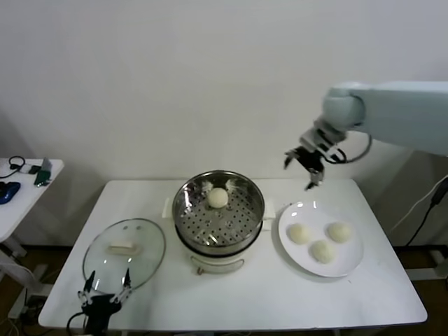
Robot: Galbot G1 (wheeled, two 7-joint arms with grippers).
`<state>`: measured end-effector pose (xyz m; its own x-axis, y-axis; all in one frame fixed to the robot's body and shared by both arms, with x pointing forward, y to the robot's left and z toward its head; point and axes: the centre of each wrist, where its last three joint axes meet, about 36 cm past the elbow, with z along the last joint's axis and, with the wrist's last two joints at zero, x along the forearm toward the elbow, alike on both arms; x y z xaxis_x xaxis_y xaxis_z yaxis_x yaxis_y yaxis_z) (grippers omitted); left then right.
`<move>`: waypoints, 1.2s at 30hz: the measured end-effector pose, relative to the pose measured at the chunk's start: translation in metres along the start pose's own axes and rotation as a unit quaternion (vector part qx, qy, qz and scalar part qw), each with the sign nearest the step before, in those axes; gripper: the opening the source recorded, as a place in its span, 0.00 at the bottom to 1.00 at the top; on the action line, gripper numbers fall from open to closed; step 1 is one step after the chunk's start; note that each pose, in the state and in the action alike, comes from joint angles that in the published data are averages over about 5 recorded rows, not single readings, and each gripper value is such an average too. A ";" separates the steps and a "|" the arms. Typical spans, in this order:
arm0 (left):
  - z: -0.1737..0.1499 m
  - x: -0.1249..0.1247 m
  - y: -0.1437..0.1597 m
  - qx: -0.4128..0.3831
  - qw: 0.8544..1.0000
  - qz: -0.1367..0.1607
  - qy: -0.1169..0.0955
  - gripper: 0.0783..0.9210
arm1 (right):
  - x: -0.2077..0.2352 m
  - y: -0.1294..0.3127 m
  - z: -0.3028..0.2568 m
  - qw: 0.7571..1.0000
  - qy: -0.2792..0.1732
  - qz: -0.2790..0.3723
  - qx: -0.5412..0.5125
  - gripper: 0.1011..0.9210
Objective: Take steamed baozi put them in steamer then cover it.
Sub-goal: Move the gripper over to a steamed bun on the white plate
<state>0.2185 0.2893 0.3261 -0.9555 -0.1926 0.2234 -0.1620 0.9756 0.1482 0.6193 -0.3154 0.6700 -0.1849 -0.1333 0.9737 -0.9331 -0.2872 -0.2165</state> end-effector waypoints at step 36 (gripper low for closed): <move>0.013 0.001 0.005 0.002 1.000 -0.019 0.011 0.88 | -0.214 0.021 0.011 0.987 0.024 -0.022 -0.157 0.75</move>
<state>0.2134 0.2955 0.3145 -0.9433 -0.2309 0.2385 -0.1983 0.9681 0.1528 0.6424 -0.3035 0.4561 -0.1500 -0.0795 0.9855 -0.9887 0.0180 -0.1491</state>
